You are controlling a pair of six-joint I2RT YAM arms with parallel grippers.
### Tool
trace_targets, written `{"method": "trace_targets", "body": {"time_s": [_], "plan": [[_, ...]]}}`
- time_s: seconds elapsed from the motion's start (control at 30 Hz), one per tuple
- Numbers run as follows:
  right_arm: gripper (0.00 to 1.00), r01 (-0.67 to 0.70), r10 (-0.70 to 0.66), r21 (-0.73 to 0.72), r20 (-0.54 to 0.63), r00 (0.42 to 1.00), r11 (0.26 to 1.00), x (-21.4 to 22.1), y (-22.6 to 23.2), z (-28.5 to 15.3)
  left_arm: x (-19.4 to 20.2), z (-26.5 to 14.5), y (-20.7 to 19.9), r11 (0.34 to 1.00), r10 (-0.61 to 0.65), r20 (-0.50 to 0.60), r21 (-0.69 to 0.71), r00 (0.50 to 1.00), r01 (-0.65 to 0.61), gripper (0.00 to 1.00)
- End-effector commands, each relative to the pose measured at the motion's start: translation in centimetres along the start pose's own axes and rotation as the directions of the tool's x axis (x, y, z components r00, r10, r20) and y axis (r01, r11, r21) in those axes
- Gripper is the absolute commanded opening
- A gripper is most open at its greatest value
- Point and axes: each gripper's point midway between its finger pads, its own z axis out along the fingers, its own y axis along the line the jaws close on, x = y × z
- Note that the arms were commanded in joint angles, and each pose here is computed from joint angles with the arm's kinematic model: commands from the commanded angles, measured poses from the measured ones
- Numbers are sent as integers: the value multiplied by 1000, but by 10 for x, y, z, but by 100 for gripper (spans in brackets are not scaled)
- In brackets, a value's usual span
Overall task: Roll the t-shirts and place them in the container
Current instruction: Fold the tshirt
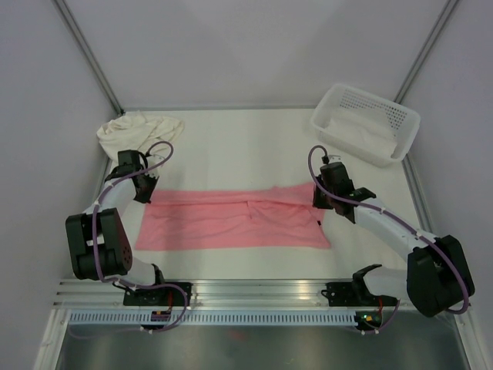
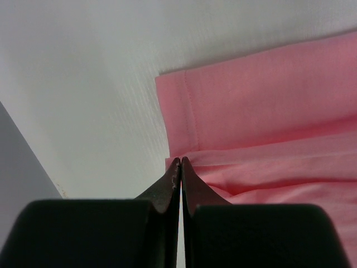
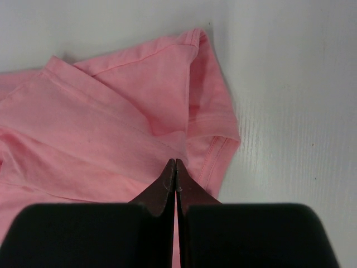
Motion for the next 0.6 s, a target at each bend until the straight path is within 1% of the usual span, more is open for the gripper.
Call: {"method": "trace_targets", "body": {"time_s": [0.0, 0.13, 0.27, 0.43, 0.57], "plan": [[0, 4, -4, 14, 41, 999, 1000, -13, 0, -10, -11, -9, 17, 997, 47, 33, -59, 998, -45, 2], [0, -23, 23, -3, -12, 1000, 1000, 13, -3, -3, -8, -7, 17, 997, 44, 25, -60, 999, -43, 2], [0, -41, 41, -2, -29, 999, 999, 24, -4, 1, -4, -3, 15, 997, 54, 7, -53, 999, -54, 2], [0, -75, 75, 9, -84, 994, 997, 46, -4, 14, 9, 7, 11, 997, 56, -35, -43, 998, -57, 2], [0, -73, 76, 30, -117, 990, 997, 57, -7, 21, 16, 13, 11, 996, 69, -53, -57, 996, -72, 2]]}}
